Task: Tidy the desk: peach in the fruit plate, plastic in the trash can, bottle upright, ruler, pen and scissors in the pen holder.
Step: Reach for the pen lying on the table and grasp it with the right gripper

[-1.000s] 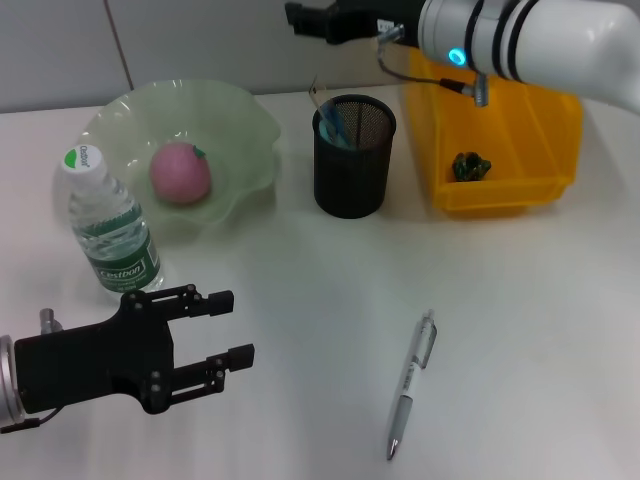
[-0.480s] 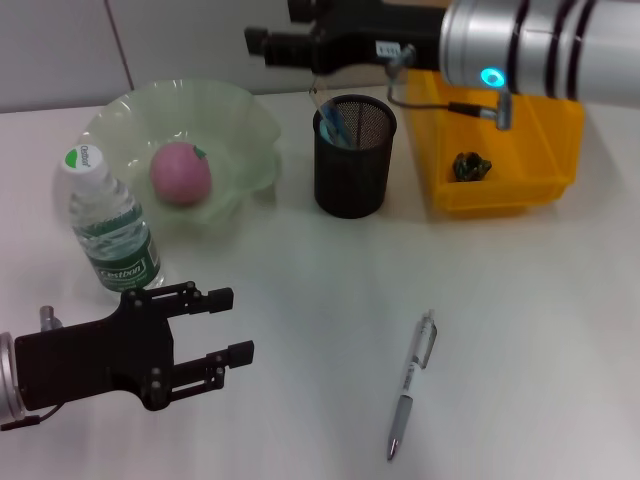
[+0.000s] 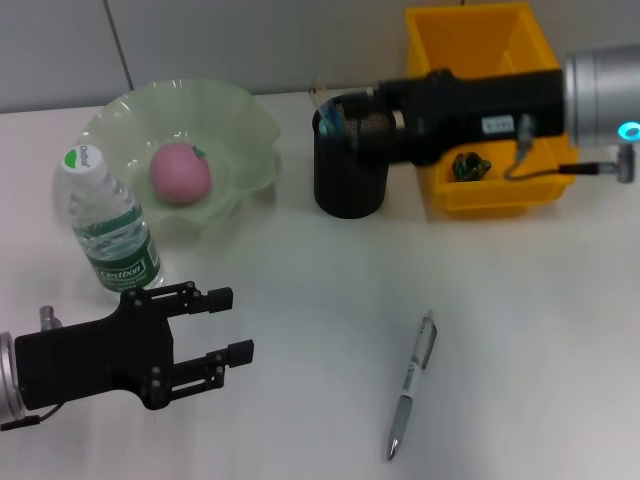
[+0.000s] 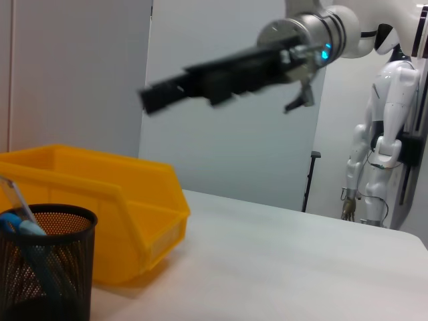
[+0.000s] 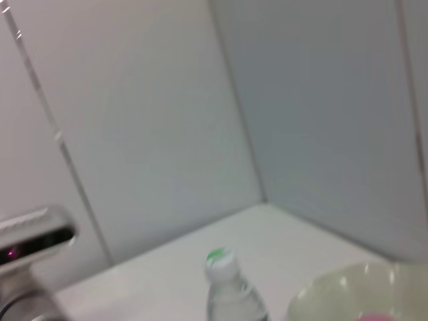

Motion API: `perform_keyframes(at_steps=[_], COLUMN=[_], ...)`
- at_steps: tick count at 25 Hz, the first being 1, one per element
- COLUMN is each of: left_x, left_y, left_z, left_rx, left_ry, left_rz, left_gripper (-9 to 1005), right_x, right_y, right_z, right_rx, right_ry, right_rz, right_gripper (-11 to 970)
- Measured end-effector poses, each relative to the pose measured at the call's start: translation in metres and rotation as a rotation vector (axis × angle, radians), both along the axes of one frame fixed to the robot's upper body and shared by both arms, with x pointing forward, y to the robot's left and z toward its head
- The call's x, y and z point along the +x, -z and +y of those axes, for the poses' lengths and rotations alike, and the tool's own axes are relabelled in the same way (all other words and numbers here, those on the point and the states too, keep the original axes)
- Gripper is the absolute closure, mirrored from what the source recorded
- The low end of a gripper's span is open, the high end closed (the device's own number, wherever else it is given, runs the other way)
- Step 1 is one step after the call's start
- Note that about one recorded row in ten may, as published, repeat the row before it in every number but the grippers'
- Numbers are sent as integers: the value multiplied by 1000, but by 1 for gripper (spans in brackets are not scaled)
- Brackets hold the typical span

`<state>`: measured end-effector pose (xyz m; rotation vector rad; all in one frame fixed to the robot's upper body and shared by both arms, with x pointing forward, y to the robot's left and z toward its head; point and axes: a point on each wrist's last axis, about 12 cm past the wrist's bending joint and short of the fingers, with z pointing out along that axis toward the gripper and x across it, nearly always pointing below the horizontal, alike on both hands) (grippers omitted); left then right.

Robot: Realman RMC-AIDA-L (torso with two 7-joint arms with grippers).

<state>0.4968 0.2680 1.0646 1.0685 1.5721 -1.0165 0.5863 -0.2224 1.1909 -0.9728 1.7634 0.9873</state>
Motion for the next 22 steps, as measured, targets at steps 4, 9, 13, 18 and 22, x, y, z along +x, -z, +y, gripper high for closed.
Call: perform_keyframes(at_steps=[4,9,13,18,22], left_x=[0,-1,-1,-1,-1], left_y=[1,2,0,-2,-2], left_z=[0,-1,0,0,0], left_rx=[1,4,2,-1,-8], left_ry=[-6,1,10,20,12], left_rz=[8,33,29,25,43], left_gripper=[378,379,380,380,381], right_x=[-7,-15,-18,-17,-16], right_y=[5,12,11,7,11], right_z=[-6,-17,-20,-9,13], right_rx=[-64,-200,-269,-378,-474], right_ry=[-59,-149,-199,-298,-399], right_rz=[41,128,173,232,218], right_gripper=[238,239,239,240,240])
